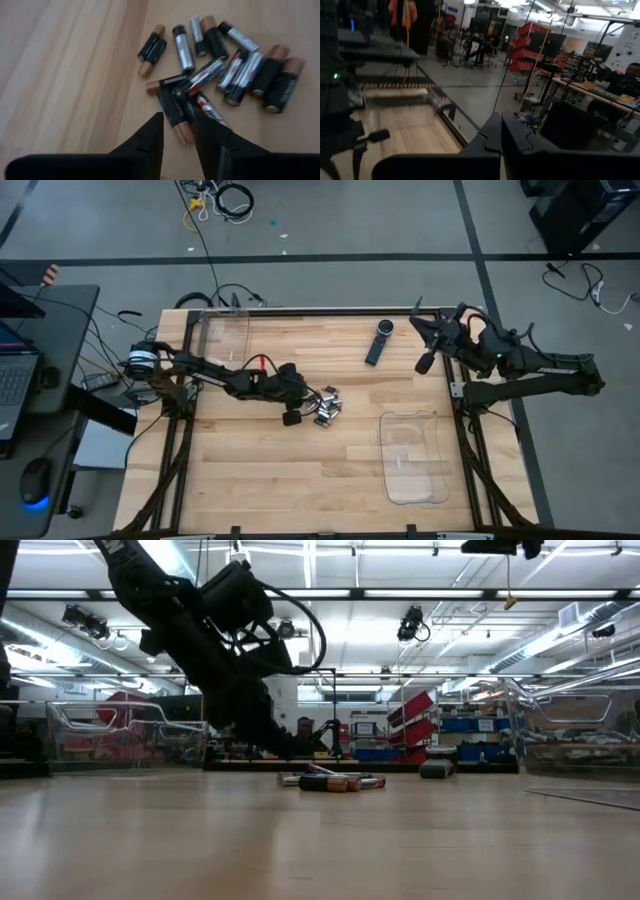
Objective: Sort batteries
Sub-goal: Put the black battery into the top transparent bin
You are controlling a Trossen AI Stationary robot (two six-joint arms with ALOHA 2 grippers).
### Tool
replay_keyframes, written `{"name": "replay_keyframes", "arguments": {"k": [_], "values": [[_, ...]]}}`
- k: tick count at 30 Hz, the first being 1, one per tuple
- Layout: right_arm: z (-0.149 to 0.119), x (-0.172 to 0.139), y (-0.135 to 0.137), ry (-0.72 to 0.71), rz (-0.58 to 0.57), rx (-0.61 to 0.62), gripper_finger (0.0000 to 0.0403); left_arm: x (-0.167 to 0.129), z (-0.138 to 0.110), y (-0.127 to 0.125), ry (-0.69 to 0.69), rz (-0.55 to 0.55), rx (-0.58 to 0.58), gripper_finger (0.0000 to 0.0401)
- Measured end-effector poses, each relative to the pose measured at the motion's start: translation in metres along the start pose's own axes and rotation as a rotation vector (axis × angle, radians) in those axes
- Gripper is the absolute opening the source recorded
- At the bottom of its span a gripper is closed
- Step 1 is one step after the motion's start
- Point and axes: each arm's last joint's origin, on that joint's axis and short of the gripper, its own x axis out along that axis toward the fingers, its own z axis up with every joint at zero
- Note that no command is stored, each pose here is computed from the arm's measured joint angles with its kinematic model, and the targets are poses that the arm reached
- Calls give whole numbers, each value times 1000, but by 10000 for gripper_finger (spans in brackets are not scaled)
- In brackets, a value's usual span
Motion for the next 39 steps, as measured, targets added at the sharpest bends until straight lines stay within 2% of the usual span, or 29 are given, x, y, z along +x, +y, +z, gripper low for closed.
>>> {"name": "replay_keyframes", "arguments": {"k": [7, 18, 22, 28, 35, 39], "values": [[-3, 5, 4, 28, 8, 4, 0, 16, -11, 1, 45, -6, -5, 117], [-4, 9, 8, 45, 12, -9, 0, 19, -12, 2, 46, -4, -3, 115], [-4, 9, 8, 44, 12, -7, 0, 19, -13, 3, 52, 6, -2, 91], [-4, 9, 8, 45, 12, -8, 0, 19, -13, 3, 56, 35, -6, 22], [-5, 9, 8, 45, 12, -8, 0, 17, -12, 5, 59, 83, -23, 17], [-4, 9, 8, 45, 12, -9, 0, 3, -8, 8, 57, 86, -28, 17]]}}
